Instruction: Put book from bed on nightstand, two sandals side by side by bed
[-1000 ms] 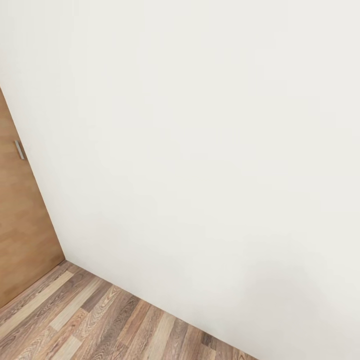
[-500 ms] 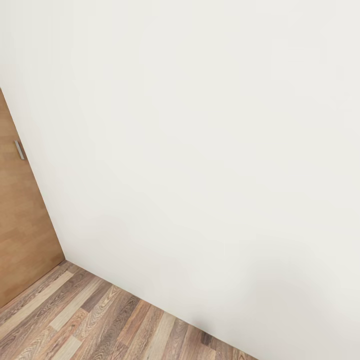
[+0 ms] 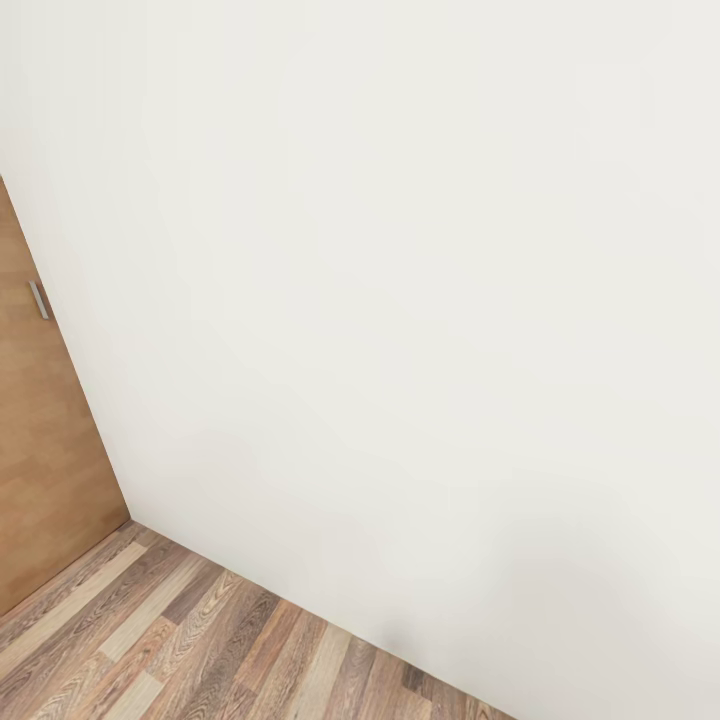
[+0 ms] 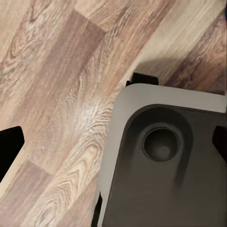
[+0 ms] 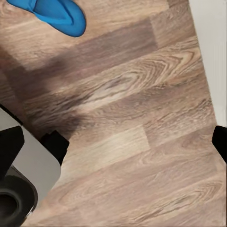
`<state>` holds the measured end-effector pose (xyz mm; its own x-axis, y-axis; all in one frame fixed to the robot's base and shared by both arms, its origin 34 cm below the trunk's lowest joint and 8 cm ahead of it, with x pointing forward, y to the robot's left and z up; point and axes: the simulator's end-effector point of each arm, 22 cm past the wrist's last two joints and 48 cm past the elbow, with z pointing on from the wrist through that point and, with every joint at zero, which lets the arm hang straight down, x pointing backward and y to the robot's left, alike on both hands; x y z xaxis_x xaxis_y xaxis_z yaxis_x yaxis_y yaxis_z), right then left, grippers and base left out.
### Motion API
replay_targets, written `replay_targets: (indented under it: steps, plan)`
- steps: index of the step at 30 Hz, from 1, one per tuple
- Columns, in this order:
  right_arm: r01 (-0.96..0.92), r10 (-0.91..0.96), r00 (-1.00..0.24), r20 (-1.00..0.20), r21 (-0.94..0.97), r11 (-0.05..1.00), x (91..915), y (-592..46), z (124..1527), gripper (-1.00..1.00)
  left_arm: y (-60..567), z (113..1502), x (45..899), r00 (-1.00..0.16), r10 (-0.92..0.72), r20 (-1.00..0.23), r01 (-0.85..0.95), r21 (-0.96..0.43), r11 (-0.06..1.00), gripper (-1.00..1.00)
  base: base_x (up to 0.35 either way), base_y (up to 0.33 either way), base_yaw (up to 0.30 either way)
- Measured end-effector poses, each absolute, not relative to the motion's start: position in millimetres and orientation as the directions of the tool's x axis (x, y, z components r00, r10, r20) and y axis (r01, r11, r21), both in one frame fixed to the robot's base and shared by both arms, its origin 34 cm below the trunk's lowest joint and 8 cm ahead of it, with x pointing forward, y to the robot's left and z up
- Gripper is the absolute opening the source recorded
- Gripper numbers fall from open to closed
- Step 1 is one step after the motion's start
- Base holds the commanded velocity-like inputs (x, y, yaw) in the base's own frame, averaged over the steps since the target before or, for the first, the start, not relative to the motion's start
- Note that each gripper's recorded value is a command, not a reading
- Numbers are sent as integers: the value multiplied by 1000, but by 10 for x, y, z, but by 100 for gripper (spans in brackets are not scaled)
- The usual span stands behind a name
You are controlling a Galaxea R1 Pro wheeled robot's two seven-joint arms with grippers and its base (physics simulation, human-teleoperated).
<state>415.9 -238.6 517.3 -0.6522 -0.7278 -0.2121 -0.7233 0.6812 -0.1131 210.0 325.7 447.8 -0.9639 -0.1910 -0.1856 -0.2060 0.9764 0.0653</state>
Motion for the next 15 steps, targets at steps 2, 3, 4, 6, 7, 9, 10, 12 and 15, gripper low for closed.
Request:
replay_targets:
  steps: [2, 3, 4, 6, 7, 9, 10, 12, 15]
  plan:
    - [-751, -755, -626, -194, -110, 651, 4231, -2339, 5212, 100, 3259, 4486, 2142, -960, -201, -195, -217, 63, 974, 100, 0, 0, 0]
    - [-764, -768, -614, -185, -107, 636, 4264, -2316, 5231, 100, 3261, 4490, 2163, -958, -208, -200, -224, 62, 973, 100, 0, 0, 0]
    - [-776, -780, -601, -175, -105, 621, 4296, -2293, 5251, 100, 3265, 4493, 2179, -955, -215, -204, -232, 61, 971, 100, 0, 0, 0]
    - [-803, -806, -570, -157, -104, 587, 4355, -2236, 5288, 100, 3275, 4499, 2203, -949, -234, -211, -252, 59, 966, 100, 0, 0, 0]
    - [-816, -820, -553, -148, -104, 569, 4376, -2204, 5304, 100, 3281, 4502, 2211, -945, -246, -214, -263, 58, 963, 100, 0, 0, 0]
    - [-842, -847, -516, -129, -109, 529, 4405, -2137, 5329, 100, 3301, 4507, 2222, -938, -269, -220, -287, 57, 956, 100, 0, 0, 0]
    - [-853, -859, -497, -121, -111, 510, 4416, -2102, 5339, 100, 3312, 4509, 2225, -934, -280, -222, -299, 57, 953, 100, 0, 0, 0]
    - [-871, -878, -466, -109, -116, 477, 4434, -2039, 5356, 100, 3332, 4512, 2227, -925, -305, -226, -325, 53, 944, 100, 0, 0, 0]
    - [-887, -895, -435, -99, -123, 445, 4459, -1981, 5378, 100, 3374, 4518, 2227, -907, -352, -232, -371, 44, 928, 100, 0, 0, 0]
